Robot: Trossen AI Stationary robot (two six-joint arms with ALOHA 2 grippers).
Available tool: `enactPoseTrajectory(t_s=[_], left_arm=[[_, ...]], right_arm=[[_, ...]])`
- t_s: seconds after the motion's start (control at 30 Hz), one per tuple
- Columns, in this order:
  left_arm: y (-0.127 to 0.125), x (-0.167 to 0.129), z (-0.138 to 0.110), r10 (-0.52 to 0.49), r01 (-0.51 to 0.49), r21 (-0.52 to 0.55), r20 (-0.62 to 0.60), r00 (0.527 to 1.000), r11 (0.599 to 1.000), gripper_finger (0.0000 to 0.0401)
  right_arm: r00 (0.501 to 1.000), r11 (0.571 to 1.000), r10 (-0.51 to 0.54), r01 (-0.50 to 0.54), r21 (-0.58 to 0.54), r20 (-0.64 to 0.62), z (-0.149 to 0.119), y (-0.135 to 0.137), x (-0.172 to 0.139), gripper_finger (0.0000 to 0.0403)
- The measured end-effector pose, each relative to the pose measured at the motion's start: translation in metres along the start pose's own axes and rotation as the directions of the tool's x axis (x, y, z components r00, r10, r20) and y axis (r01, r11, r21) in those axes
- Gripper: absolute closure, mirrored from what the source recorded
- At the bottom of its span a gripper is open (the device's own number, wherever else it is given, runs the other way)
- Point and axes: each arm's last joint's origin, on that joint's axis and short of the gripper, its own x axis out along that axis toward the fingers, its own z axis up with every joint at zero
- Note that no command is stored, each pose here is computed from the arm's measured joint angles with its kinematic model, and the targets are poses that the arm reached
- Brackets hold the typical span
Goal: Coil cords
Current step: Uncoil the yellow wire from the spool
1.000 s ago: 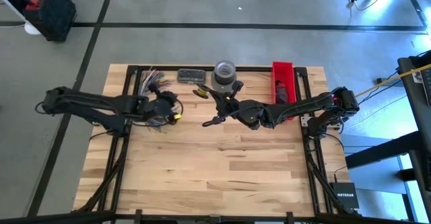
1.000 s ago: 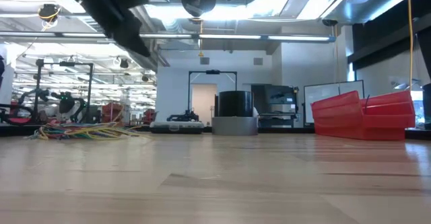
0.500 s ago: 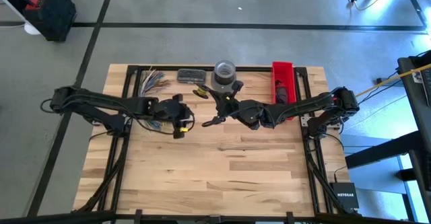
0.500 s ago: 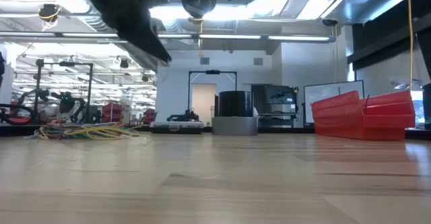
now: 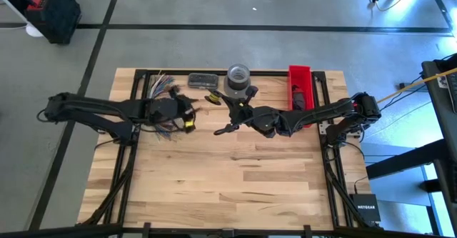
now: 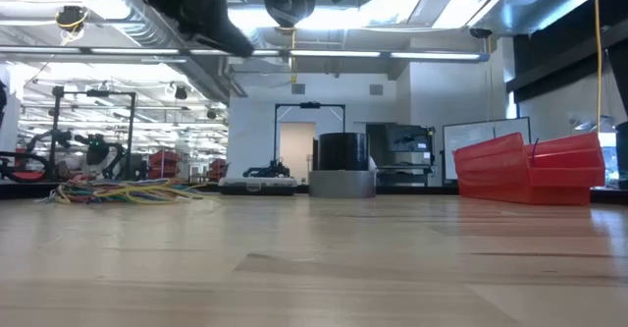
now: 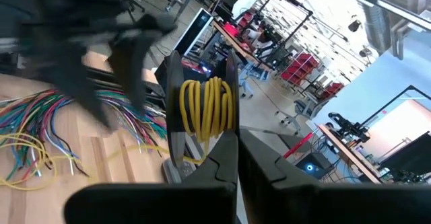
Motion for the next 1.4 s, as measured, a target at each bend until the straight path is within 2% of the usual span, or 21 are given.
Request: enactPoseTrajectory(t_s=[0.1,0.17,0.23,0.47,0.77,0.9,1.0,1.13,1.33,1.4], left_arm=[[-0.011,0.009,0.000,-0.164,0.161,0.036,0.099,0.982,0.986,0.0253],[-0.015,0.013,0.004,-0.207,0.202,0.045,0.158,0.966,0.978,0.0253],[-0.017,0.016,0.009,-0.203,0.202,0.029,0.200,0.958,0.979,0.0254],[-0.026,0.032,0.005,-0.202,0.206,0.002,0.190,0.961,0.979,0.0258],[-0.011,0.044,0.000,-0.123,0.136,-0.097,0.132,0.984,0.986,0.0258],[-0.013,0.050,-0.002,-0.183,0.193,-0.071,0.133,0.974,0.979,0.0258],[-0.017,0.055,-0.001,-0.192,0.203,-0.063,0.150,0.970,0.977,0.0259],[-0.018,0.059,-0.004,-0.190,0.196,-0.033,0.133,0.973,0.980,0.0286],[-0.020,0.058,-0.005,-0.199,0.199,0.013,0.124,0.972,0.980,0.0375],[-0.022,0.057,-0.004,-0.205,0.203,0.028,0.135,0.969,0.979,0.0394]], right_arm=[[1.000,1.000,-0.003,0.002,0.005,0.004,0.000,0.000,0.000,0.0397],[1.000,1.000,-0.004,0.004,0.007,0.006,0.001,0.000,0.000,0.0397],[1.000,1.000,-0.004,0.004,0.007,0.006,0.001,0.000,0.000,0.0397],[1.000,1.000,-0.002,0.002,0.004,0.004,0.000,0.000,0.000,0.0397],[1.000,1.000,-0.003,0.003,0.005,0.005,0.001,0.000,0.000,0.0397],[1.000,1.000,-0.003,0.003,0.007,0.006,0.001,0.000,0.000,0.0397],[1.000,1.000,-0.004,0.004,0.007,0.007,0.001,0.000,0.000,0.0397],[1.000,1.000,-0.004,0.004,0.007,0.007,0.001,0.000,0.000,0.0397],[1.000,1.000,-0.003,0.003,0.005,0.006,0.001,0.000,0.000,0.0397],[1.000,1.000,-0.003,0.003,0.006,0.006,0.001,0.000,0.000,0.0397]])
